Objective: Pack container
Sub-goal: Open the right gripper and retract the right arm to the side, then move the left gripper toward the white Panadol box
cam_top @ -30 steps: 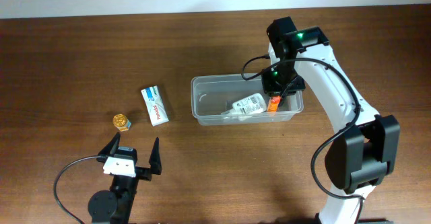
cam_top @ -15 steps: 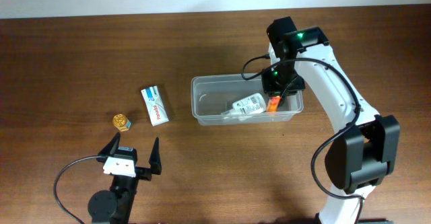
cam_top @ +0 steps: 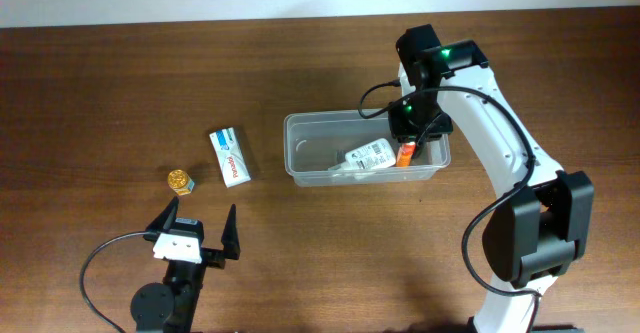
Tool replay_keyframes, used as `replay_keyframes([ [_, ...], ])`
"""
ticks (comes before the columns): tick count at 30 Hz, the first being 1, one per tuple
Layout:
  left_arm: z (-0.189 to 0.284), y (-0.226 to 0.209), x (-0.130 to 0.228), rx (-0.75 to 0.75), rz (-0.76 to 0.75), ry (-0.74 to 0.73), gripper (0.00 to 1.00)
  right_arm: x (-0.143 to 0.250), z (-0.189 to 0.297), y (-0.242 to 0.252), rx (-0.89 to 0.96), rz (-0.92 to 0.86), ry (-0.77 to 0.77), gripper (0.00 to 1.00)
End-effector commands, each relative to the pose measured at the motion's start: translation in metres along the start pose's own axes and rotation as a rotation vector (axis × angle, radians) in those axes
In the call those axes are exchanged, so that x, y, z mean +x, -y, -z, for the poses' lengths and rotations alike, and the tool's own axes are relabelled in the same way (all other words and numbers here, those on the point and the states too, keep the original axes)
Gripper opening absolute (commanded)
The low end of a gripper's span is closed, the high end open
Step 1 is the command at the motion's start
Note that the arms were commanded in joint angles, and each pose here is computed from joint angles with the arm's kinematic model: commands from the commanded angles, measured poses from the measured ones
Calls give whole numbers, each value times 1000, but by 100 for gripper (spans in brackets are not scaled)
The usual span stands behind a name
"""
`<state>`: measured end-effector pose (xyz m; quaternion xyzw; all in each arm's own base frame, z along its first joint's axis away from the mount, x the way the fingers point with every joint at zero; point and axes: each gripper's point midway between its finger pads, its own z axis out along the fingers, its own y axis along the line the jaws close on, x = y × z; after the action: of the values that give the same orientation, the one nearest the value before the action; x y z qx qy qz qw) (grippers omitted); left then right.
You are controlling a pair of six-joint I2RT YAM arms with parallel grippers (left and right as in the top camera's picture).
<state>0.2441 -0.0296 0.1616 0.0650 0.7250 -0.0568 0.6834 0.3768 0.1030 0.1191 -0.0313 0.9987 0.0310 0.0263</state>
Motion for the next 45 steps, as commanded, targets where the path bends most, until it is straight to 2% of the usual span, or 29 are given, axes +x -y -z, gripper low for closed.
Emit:
replay_keyframes([
  [1, 1, 1, 0, 10, -14, 1, 99, -5, 11, -4, 2, 4, 39, 31],
  [8, 1, 1, 0, 10, -14, 1, 99, -10, 25, -2, 17, 4, 65, 39],
  [18, 1, 1, 0, 11, -14, 1, 99, -21, 72, 12, 91, -13, 142, 43],
  [22, 1, 1, 0, 10, -14, 1, 99, -32, 104, 48, 161, -194, 222, 80],
  [24, 1, 1, 0, 10, -14, 1, 99, -32, 114, 67, 162, -264, 235, 95],
  [25, 1, 1, 0, 10, -14, 1, 100, -31, 118, 77, 165, -302, 237, 98],
  [32, 1, 1, 0, 10, -14, 1, 100, -16, 124, 163, 183, -629, 228, 98],
  [39, 1, 1, 0, 10, -14, 1, 99, 1, 128, 226, 207, -793, 235, 98],
  [45, 1, 1, 0, 10, -14, 1, 99, 5, 131, 251, 212, -857, 263, 98],
])
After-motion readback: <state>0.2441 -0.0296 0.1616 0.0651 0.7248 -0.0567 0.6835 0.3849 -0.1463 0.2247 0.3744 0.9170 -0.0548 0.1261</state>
